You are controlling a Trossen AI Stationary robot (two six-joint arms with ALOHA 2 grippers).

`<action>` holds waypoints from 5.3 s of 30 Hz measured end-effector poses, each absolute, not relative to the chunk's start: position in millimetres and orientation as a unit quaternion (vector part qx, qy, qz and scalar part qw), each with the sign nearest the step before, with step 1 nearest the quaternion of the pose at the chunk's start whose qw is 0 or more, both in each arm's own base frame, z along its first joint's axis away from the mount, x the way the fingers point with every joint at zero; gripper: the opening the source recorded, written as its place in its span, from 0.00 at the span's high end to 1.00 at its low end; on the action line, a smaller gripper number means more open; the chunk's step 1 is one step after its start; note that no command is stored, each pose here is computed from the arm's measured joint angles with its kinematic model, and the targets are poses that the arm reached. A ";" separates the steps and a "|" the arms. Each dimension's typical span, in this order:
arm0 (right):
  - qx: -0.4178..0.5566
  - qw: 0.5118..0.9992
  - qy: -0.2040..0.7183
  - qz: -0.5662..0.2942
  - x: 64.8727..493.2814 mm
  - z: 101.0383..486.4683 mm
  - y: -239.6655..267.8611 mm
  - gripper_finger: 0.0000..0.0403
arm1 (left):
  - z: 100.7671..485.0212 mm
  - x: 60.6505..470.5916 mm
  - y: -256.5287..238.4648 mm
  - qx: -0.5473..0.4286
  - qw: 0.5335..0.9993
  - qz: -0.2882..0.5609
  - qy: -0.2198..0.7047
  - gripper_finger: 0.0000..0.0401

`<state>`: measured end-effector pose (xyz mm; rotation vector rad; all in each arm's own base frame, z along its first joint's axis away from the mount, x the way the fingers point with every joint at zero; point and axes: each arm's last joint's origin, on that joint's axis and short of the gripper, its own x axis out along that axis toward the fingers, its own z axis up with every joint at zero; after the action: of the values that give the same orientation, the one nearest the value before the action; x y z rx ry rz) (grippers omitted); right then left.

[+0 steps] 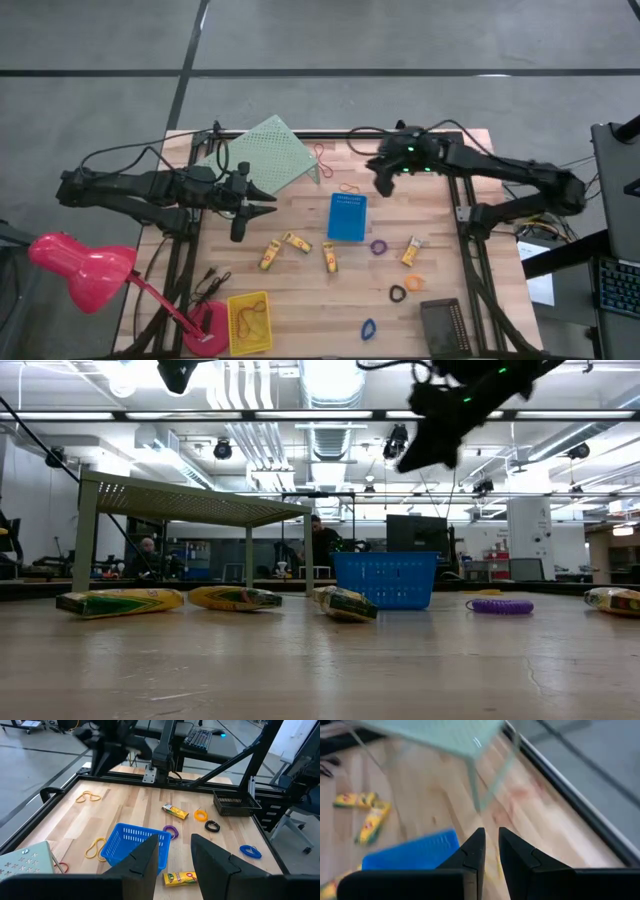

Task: Pick & Place Office Desk Supplies
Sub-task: Put the bottom red rubber band into the yellow basket

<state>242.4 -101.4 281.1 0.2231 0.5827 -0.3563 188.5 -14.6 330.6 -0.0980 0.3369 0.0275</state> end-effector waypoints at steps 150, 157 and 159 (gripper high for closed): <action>0.099 0.969 0.171 -0.150 255.8 309.1 -108.7 0.98 | 322.7 185.6 -14.4 -0.044 0.977 0.016 0.208 0.70; 0.094 0.994 0.043 -0.030 225.1 302.4 -67.6 0.98 | 322.6 185.6 -14.3 -0.044 0.977 0.016 0.208 0.70; 0.086 0.996 0.019 0.014 220.8 294.7 -56.8 0.98 | 322.6 185.6 -14.3 -0.044 0.977 0.016 0.208 0.70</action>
<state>220.8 -56.8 294.7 0.1726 0.0384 0.0276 185.6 -14.3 322.6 -0.0895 0.4199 0.0325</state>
